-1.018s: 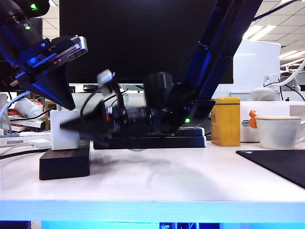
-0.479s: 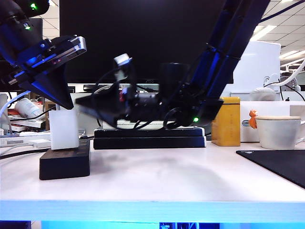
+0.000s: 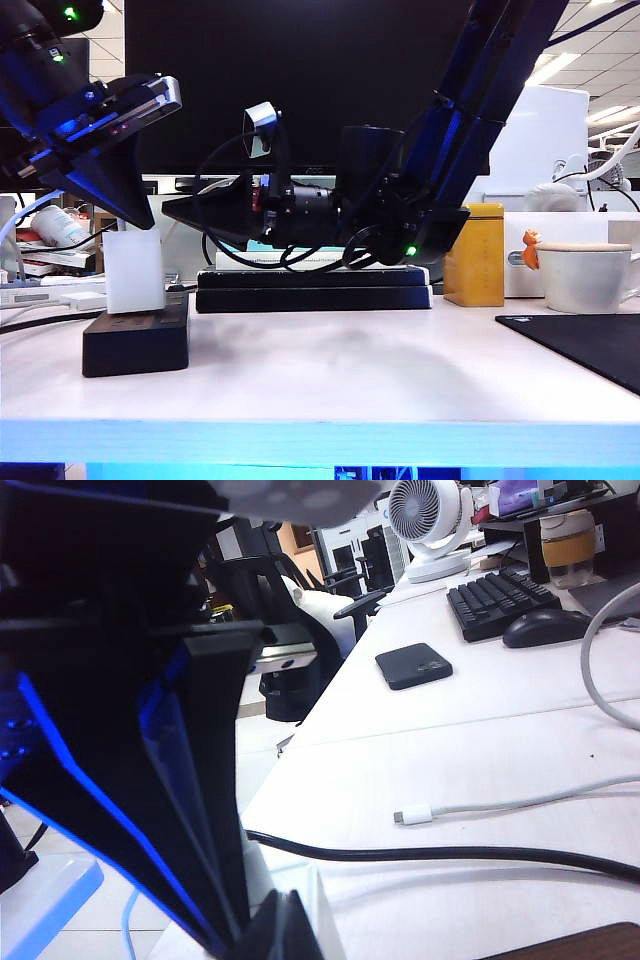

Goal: Plug the white charger into the left socket.

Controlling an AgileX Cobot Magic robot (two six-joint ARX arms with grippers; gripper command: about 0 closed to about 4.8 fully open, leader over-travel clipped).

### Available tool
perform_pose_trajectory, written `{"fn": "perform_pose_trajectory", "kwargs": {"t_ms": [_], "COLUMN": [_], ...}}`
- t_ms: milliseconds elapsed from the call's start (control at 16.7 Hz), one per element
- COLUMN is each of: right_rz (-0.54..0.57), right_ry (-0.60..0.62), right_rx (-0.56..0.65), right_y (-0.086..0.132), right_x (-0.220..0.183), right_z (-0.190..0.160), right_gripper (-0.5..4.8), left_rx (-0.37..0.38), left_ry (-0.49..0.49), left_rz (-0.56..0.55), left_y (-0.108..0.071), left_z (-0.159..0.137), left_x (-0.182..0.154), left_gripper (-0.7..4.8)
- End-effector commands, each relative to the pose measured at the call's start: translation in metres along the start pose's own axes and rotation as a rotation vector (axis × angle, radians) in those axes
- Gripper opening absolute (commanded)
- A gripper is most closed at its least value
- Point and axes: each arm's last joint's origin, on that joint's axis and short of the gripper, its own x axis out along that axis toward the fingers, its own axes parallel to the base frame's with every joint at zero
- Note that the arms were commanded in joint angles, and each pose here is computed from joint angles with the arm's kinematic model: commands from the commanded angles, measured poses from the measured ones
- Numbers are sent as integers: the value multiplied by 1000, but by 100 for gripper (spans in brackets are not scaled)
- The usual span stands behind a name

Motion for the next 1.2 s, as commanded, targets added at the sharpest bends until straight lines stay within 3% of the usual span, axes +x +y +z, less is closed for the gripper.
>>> {"fn": "perform_pose_trajectory", "kwargs": {"t_ms": [60, 299, 1198], "right_rz": [15, -22, -35], "right_ry": [9, 28, 94], "right_rx": [-32, 32, 78], "right_y": [4, 3, 1], "right_x": [11, 17, 18], "right_z": [1, -6, -20], "right_gripper": [-1, -1, -1], "left_rx": [-22, -23, -24], "left_ry": [106, 107, 112], "left_rz": [31, 30, 30], "left_y": [3, 3, 3], "left_z": [-12, -13, -13], "left_x": [6, 6, 8], "left_gripper": [-6, -6, -6]}}
